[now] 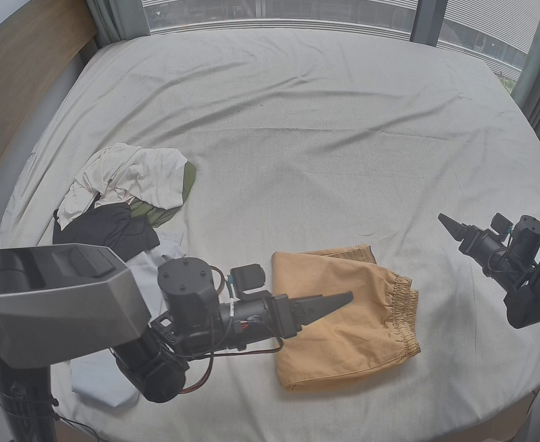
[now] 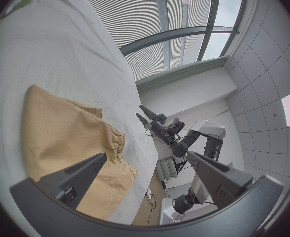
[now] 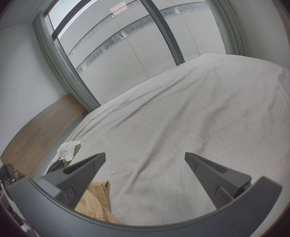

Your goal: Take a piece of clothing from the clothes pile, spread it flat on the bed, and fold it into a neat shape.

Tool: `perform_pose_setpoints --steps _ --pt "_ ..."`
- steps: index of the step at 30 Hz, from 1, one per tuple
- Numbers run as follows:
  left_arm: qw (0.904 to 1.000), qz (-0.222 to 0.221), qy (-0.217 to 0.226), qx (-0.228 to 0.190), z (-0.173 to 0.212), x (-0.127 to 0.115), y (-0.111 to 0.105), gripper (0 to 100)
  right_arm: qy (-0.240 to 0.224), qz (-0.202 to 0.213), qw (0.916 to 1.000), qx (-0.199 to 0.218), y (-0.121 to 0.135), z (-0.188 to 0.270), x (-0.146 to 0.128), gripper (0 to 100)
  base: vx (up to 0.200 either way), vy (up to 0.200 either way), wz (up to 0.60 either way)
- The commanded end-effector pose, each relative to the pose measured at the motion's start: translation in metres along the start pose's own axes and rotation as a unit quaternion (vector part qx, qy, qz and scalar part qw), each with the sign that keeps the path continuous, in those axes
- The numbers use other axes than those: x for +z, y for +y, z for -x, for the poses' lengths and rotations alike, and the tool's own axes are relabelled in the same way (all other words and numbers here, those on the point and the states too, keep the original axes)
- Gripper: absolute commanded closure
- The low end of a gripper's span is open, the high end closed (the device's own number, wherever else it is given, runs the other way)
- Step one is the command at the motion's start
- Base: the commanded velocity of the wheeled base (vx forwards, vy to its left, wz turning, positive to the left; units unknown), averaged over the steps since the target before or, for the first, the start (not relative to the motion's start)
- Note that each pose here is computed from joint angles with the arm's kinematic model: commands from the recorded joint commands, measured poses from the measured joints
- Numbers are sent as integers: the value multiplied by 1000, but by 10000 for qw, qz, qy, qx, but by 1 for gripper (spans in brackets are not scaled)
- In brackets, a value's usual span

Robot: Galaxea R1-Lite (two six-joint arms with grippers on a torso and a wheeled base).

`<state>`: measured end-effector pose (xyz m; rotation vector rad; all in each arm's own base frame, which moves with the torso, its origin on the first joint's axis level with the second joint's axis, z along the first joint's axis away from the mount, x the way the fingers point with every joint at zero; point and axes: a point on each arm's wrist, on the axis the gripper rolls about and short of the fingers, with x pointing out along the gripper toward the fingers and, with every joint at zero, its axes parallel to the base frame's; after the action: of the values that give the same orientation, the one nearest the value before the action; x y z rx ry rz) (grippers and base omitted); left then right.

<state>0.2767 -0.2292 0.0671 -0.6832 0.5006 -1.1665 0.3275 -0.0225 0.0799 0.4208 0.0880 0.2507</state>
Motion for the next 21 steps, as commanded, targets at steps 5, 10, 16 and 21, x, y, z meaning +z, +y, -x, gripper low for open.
perform_pose_setpoints --steps 5,10,16,21 --pt "9977 -283 -608 79 49 40 -26 0 49 -17 10000 0 1 1 -2 0 0 0 0" --pt "9949 -487 -797 376 83 46 -27 0 151 -39 9999 14 3 3 -7 0 0 0 0" --pt "9914 -597 -1033 541 129 53 -40 0 335 -67 9993 142 10 5 -14 0 0 0 0" --pt "9905 -753 -1022 525 145 55 -44 0 464 -89 9987 177 15 7 -21 0 0 0 0"
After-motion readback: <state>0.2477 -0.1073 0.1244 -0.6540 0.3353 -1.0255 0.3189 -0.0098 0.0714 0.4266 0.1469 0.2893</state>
